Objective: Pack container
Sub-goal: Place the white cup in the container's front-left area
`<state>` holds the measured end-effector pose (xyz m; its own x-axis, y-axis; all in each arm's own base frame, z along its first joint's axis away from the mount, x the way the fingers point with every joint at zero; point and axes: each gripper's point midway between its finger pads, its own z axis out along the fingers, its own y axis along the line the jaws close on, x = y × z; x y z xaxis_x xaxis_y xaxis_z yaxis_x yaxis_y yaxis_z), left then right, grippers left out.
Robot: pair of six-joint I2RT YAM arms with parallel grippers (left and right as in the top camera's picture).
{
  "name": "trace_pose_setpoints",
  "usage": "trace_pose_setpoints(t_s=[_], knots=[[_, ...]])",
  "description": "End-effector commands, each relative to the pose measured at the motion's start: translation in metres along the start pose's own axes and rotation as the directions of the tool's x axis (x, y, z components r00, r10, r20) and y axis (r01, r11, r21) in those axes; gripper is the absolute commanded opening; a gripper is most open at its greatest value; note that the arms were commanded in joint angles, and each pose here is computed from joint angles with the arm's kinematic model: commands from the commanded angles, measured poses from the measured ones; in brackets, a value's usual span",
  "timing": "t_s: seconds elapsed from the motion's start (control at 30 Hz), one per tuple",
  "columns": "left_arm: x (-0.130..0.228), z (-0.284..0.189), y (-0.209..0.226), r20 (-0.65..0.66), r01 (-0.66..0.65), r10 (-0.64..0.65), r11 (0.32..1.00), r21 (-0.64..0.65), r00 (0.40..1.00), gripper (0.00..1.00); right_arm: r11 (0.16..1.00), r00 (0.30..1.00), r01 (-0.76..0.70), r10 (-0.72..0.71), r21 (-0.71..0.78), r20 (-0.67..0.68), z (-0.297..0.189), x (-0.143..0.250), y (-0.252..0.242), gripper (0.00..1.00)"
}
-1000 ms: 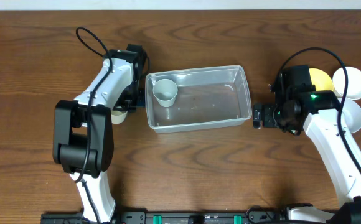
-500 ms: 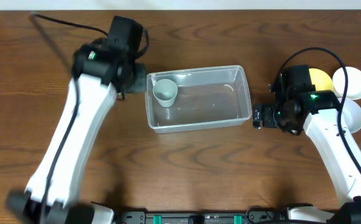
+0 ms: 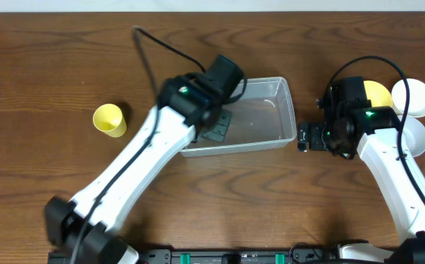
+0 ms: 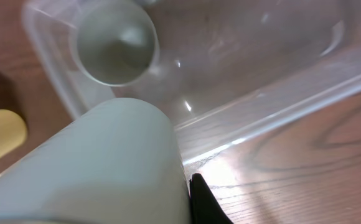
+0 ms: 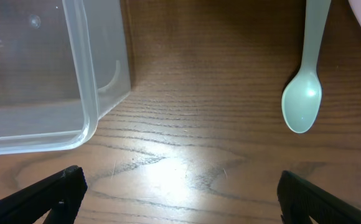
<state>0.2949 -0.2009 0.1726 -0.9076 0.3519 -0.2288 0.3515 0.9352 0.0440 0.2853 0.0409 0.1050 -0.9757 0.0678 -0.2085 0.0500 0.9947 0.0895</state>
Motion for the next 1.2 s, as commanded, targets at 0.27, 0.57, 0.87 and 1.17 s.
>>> trace_pose_setpoints(t_s=[0.27,0.57,0.87,1.17], knots=[[0.008,0.081,-0.004,-0.198,-0.019,0.007,0.998,-0.059,0.98,0.06,1.0,1.0,0.007,-0.007,0.001,0.009,-0.002,-0.003,0.002,0.99],[0.005,0.106,-0.007,-0.218,-0.041,0.027,0.997,-0.059,0.976,0.06,1.0,1.0,0.017,-0.017,0.002,0.008,-0.002,-0.003,0.002,0.99],[0.02,0.126,0.008,-0.264,0.018,-0.027,0.999,-0.038,0.964,0.06,1.0,1.0,0.017,-0.017,0.002,0.006,-0.002,-0.002,0.002,0.99],[0.034,0.134,0.023,-0.308,0.046,-0.061,0.997,-0.056,0.95,0.06,1.0,1.0,0.016,-0.016,0.001,0.006,-0.002,-0.002,0.002,0.99]])
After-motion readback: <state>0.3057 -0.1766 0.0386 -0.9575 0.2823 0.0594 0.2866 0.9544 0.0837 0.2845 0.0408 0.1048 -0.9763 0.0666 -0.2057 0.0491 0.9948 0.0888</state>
